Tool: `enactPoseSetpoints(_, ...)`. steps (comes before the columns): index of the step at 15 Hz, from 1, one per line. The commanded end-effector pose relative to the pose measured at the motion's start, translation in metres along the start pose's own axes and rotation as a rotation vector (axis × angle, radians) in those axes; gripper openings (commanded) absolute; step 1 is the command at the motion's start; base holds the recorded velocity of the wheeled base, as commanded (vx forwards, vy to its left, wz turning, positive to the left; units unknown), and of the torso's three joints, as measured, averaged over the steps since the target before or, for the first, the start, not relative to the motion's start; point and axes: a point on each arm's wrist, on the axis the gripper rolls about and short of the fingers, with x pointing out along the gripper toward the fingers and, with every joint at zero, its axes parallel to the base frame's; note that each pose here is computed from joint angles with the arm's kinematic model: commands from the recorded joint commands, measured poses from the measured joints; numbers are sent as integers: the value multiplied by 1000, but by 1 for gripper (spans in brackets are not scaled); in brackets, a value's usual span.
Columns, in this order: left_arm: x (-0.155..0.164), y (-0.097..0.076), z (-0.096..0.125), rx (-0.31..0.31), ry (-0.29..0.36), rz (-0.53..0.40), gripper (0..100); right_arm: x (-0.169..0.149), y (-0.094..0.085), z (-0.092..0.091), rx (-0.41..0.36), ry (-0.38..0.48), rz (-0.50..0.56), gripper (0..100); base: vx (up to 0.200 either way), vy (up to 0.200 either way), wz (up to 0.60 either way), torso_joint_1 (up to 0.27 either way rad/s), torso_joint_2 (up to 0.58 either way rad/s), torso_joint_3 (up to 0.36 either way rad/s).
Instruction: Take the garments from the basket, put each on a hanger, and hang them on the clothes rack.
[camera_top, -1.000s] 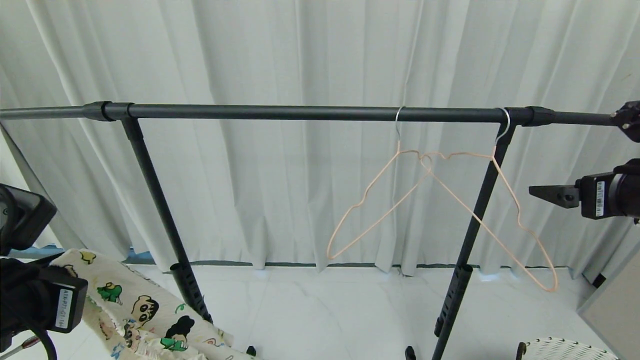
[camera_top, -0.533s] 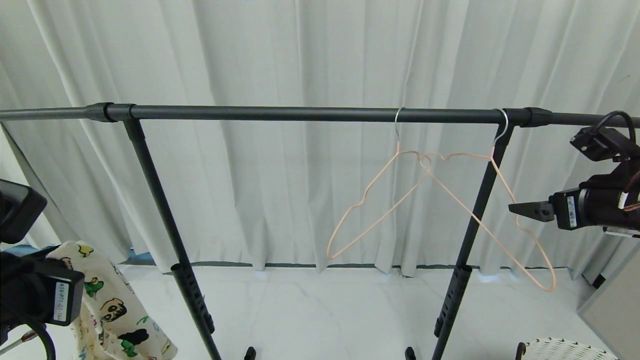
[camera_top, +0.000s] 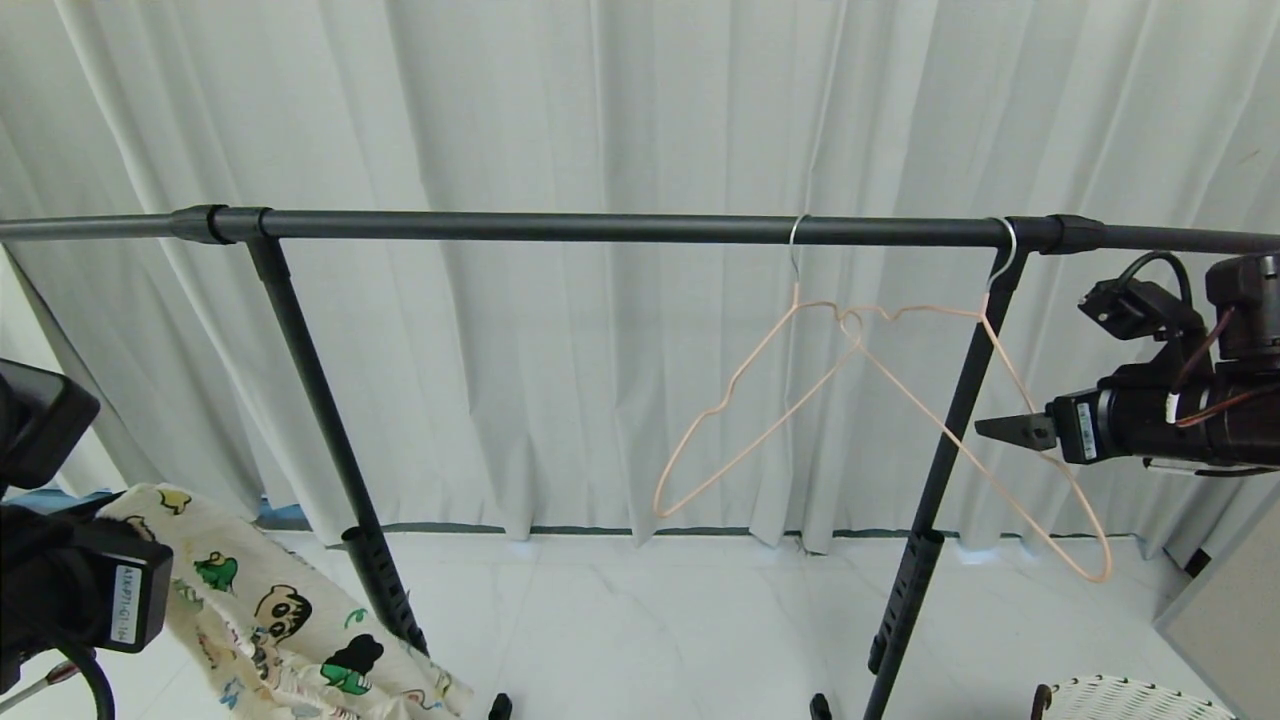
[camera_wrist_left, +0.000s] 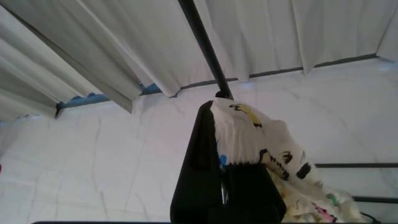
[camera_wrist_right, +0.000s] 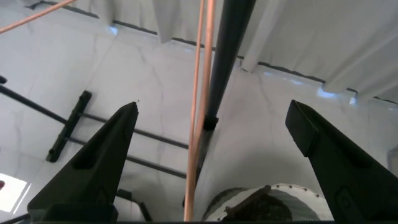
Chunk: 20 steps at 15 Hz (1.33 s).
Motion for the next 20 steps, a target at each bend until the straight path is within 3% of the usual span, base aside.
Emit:
enactPoseSetpoints(1,0,0,0,1,2,0,0,14,-2,-6,9,39,3,100,0,0,0,0,0,0)
enactPoseSetpoints(2,0,0,0,1,2,0,0,15,-3,-7,10,44,3,100,0,0,0,0,0,0)
enactPoseSetpoints(3,1,-1,-1,3,5,0,0,17,-3,-8,11,51,4,0,0,0,0,0,0,0)
enactPoseSetpoints(11,2,-2,-3,8,15,-3,0,10,3,-2,7,15,14,0,0,0,0,0,0,0)
enactPoseSetpoints(17,2,-3,-6,12,22,-5,0,-18,8,5,25,-97,6,0,0,0,0,0,0,0)
enactPoseSetpoints(20,1,-2,-6,9,19,-4,0,-27,15,-8,1,-165,7,0,0,0,0,0,0,0)
